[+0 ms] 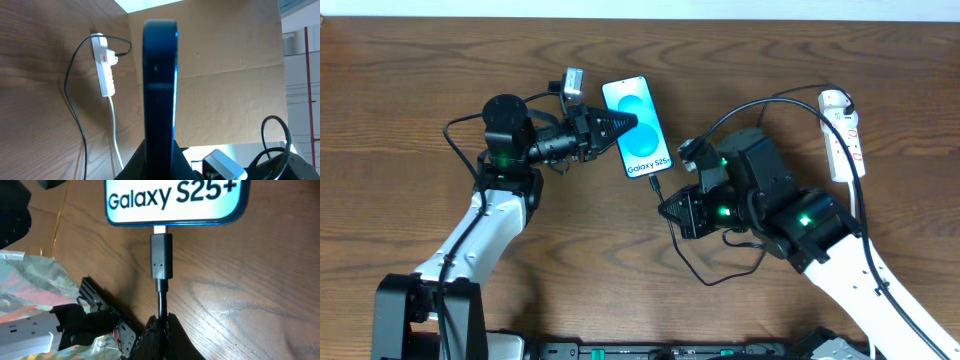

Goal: Plug charger to phone and switch on socket
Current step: 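Align the plug under the phone held by the left gripper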

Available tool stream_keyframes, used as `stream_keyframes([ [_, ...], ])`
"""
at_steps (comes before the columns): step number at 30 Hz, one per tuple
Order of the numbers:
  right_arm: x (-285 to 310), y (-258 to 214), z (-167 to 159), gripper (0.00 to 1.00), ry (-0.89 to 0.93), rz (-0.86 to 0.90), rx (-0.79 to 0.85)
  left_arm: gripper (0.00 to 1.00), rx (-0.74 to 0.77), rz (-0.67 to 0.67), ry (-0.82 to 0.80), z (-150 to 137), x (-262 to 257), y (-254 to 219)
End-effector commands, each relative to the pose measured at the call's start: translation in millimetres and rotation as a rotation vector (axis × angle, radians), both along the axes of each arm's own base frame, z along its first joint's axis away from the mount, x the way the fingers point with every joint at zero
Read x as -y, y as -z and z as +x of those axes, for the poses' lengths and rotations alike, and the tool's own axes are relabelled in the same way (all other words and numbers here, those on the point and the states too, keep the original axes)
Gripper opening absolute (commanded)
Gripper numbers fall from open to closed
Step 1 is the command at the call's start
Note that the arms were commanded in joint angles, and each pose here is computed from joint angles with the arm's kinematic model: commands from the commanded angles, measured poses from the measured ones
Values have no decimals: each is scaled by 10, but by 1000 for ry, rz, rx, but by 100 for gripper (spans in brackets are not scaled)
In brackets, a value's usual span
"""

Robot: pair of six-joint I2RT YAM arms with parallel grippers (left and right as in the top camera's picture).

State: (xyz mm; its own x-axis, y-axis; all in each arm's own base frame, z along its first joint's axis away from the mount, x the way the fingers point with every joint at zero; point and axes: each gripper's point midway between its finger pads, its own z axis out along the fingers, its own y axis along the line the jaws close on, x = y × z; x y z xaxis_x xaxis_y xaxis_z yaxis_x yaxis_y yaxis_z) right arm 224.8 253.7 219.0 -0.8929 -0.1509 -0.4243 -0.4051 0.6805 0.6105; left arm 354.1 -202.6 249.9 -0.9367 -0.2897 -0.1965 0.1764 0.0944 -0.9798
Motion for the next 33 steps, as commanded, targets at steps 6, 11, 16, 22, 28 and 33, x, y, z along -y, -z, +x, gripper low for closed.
stream_keyframes([
  [6, 24, -148, 24, 1, 7, 15, 79, 7, 48, -1, 37, -50, 27, -87],
  [11, -17, -175, 108, 1, 11, 26, 112, 7, 31, -6, 37, -49, 27, -88],
  [16, -6, -128, 244, 1, 49, -2, 142, 8, -2, -16, 37, -51, 27, -88],
  [22, -70, -132, 328, 1, 48, 4, 176, 7, -63, -34, 31, -44, 25, -87],
  [28, -194, -128, 405, 1, 54, -14, 240, 7, -61, -34, 46, -69, 32, -89],
  [33, -182, -151, 482, 1, 66, -34, 294, 8, 11, -17, 110, -172, 56, -95],
])
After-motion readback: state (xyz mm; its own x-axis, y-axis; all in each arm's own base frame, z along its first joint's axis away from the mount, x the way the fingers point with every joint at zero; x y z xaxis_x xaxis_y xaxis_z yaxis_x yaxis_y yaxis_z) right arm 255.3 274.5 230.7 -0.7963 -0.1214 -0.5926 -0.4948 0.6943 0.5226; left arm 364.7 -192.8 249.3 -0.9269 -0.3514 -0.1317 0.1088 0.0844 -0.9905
